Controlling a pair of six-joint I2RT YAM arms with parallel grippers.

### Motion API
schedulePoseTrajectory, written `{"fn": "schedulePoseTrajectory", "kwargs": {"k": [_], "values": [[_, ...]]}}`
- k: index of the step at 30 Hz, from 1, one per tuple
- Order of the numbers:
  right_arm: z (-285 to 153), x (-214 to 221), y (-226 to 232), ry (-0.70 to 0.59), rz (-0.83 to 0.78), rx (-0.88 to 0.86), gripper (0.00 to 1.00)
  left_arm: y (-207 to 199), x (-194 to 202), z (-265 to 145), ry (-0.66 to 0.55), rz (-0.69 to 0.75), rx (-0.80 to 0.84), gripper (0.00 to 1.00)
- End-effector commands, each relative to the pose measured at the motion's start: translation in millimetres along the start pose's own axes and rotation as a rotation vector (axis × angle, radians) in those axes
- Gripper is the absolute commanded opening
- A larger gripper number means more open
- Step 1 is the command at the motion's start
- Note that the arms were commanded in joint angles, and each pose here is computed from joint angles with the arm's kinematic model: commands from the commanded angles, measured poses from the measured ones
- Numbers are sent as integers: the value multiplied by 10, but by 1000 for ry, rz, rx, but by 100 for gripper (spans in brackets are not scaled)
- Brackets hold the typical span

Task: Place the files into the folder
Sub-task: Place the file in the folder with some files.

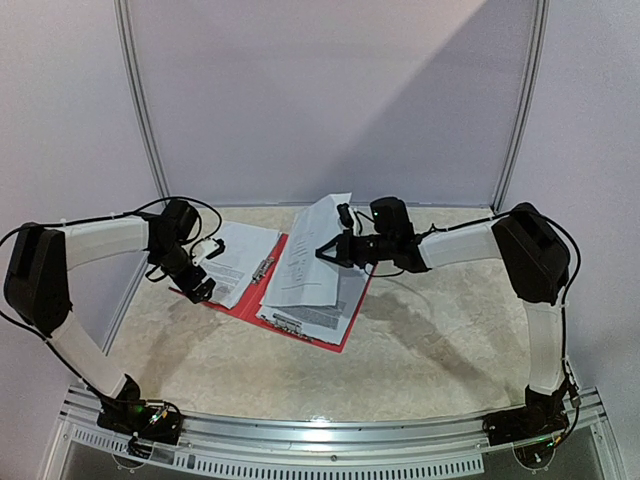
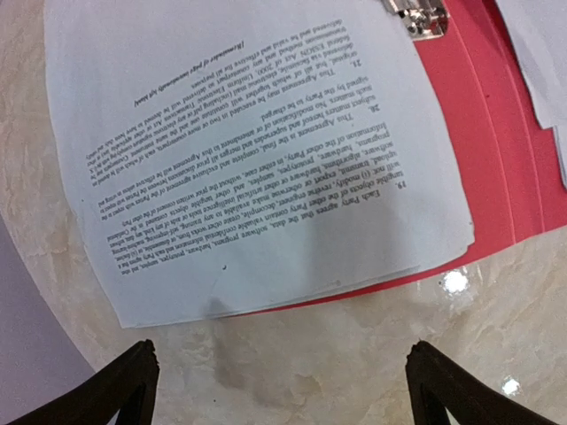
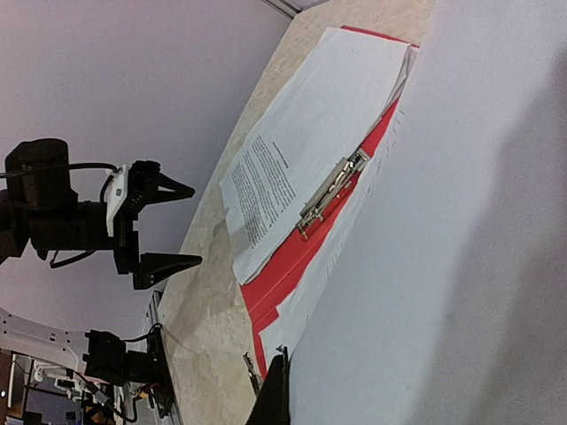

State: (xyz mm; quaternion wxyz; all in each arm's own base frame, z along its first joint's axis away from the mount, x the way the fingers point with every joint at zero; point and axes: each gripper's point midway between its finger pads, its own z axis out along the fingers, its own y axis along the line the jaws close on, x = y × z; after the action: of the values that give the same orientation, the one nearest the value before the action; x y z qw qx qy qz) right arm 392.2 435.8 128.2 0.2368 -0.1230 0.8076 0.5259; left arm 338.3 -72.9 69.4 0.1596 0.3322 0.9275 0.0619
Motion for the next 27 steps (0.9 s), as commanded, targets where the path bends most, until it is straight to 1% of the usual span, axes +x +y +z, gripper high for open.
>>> {"fn": "schedulePoseTrajectory", "kwargs": {"k": [1, 4, 13, 19, 23, 27], "values": [[22, 135, -239, 16, 0, 36, 0, 112, -140, 49, -63, -44, -35, 100], [21, 214, -312, 21, 16, 46, 0, 73, -136, 61, -68, -58, -19, 100], [-97, 315, -391, -41, 80, 52, 0, 55, -134, 74, -73, -65, -11, 100], [-74, 340, -292, -78, 99, 39, 0, 61, -141, 71, -75, -65, -14, 100], [-78, 376, -282, -109, 117, 60, 0, 57, -149, 55, -80, -64, -13, 100], [-86, 414, -267, -110, 122, 56, 0, 68, -157, 44, -85, -64, -15, 100]]}}
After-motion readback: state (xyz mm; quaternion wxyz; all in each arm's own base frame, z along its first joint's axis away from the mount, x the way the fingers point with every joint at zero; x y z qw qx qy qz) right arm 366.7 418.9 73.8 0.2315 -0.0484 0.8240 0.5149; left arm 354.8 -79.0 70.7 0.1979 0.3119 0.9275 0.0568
